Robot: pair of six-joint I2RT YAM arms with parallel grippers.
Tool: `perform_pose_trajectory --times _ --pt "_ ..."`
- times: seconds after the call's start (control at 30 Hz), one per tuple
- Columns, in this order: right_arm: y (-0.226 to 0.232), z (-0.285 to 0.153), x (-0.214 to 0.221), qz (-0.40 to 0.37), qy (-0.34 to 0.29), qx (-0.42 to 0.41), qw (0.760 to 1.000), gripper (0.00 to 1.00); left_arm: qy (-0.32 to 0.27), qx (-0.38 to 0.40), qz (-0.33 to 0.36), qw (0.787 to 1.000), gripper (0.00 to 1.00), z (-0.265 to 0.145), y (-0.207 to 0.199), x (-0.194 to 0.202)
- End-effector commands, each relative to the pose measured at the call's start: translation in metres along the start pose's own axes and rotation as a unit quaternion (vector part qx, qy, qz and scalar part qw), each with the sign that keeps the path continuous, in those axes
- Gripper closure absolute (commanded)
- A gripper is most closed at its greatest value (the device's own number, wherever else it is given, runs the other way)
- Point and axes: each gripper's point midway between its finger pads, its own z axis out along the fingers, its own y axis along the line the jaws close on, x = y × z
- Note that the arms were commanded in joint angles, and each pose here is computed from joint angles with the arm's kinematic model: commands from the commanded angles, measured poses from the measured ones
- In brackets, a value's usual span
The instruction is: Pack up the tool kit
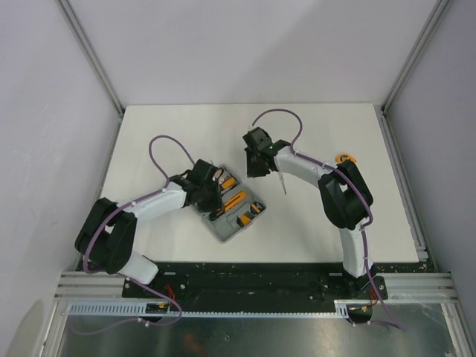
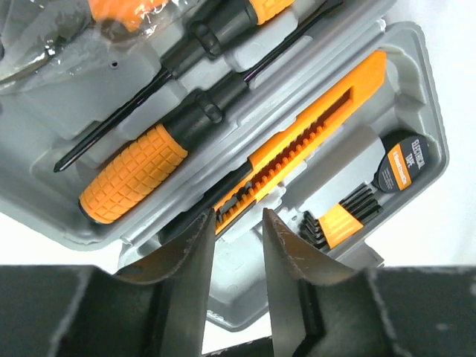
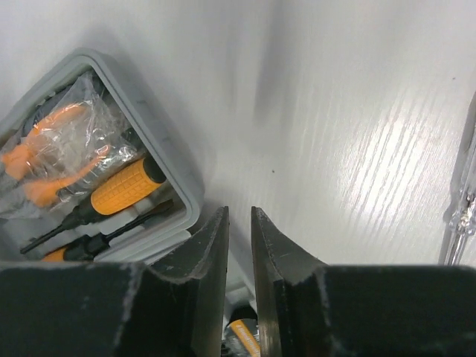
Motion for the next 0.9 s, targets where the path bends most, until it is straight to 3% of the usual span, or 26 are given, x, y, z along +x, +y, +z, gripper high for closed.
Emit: perform_pose_trajectory --times 0.0,0.2,0.37,0.47,0.53,0.77,0.87 --pt "0.021 -0.035 -0.013 -0.025 -0.019 -0.02 0.999 0.76 0.033 -0.054 0.024 0.998 0.61 -0.017 0.031 0.022" --pt "0.037 -0.048 0.007 -0.066 -0.009 -0.03 0.997 0.73 0.01 -0.036 0.019 0.999 0.58 -0.035 0.028 0.02" --pt "0.054 -0.063 0.018 -0.092 -0.016 -0.077 0.993 0.71 -0.029 -0.028 0.014 0.999 0.38 -0.047 0.023 0.005" --pt "0.065 -0.069 0.03 -0.112 -0.004 -0.113 0.987 0.71 -0.036 -0.024 0.006 0.999 0.34 -0.051 0.021 0.003" --pt "0.067 -0.069 0.042 -0.124 0.013 -0.124 0.984 0.71 -0.035 -0.025 0.0 0.999 0.39 -0.051 0.024 0.007" --pt "0.073 -0.057 0.07 -0.16 0.042 -0.135 0.977 0.73 0.003 -0.042 -0.019 0.999 0.77 -0.039 0.041 0.034" --pt "0.076 -0.049 0.075 -0.166 0.046 -0.138 0.975 0.74 0.009 -0.047 -0.021 0.999 0.83 -0.034 0.042 0.036"
